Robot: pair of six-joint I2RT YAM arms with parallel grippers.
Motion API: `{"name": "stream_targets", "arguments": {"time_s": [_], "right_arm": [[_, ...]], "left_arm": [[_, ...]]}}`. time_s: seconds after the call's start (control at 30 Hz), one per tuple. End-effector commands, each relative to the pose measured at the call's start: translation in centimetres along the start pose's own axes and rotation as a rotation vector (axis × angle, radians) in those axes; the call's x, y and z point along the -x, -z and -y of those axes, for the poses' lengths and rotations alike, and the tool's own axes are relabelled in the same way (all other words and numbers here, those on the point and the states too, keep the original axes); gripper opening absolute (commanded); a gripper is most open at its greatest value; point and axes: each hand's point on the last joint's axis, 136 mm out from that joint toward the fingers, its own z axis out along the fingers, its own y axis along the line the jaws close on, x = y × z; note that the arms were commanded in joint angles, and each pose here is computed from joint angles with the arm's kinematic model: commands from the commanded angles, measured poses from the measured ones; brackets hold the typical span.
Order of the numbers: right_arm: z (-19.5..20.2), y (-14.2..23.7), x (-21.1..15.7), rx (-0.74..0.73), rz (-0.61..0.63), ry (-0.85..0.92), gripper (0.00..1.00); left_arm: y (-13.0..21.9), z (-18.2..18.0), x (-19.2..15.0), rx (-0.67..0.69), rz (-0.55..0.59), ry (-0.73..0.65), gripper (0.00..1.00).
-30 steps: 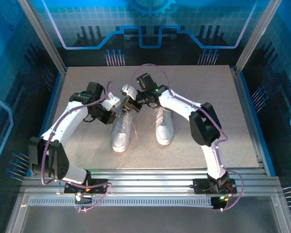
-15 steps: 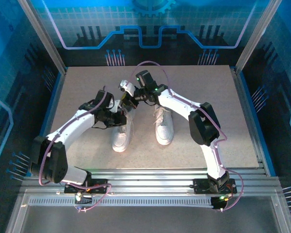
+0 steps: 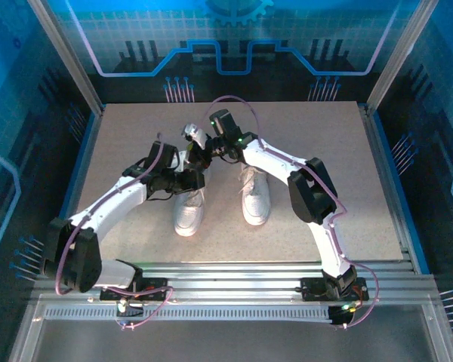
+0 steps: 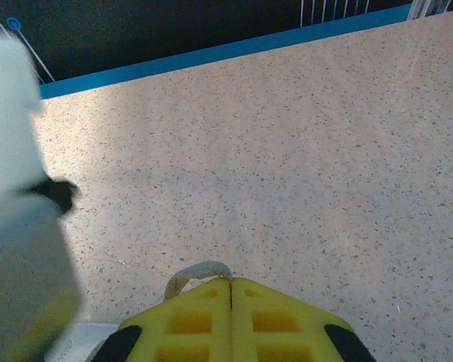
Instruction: Tie the shoes
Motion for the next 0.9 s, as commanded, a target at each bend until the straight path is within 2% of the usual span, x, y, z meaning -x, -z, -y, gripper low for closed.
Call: {"name": "stream_targets", "arguments": {"time_s": [0.0, 0.13, 0.23, 0.37, 0.5, 0.67, 0.87], "right_arm": [[-1.0, -0.1, 1.1, 0.031, 0.023, 0.019, 0.02], [-1.0, 0.1, 1.1, 0.028, 0.022, 0.022, 0.02], [-1.2, 0.2, 1.2, 0.033, 0.025, 0.024, 0.02], [-1.4, 0.2, 1.4, 0.042, 0.038, 0.023, 0.02], [-1.4, 0.4, 1.5, 0.039, 0.045, 0.025, 0.0], [-1.5, 0.6, 2.0, 0.036, 0.062, 0.029, 0.0], [-1.5, 0.8, 2.4, 0.025, 0.079, 0.036, 0.0]], "left_arm": [[3.2, 0.7, 0.5, 0.033, 0.035, -0.084, 0.49], [6.0, 0.0, 1.0, 0.032, 0.1, -0.08, 0.5], [8.2, -1.6, 2.5, 0.045, 0.202, -0.018, 0.52], [9.7, -2.4, 5.2, -0.07, 0.338, -0.026, 0.53], [9.4, -2.6, 7.8, -0.17, 0.386, -0.03, 0.54], [7.6, -2.1, 10.5, -0.315, 0.385, -0.034, 0.52], [5.2, -3.2, 11.4, -0.364, 0.353, 0.04, 0.46]]}}
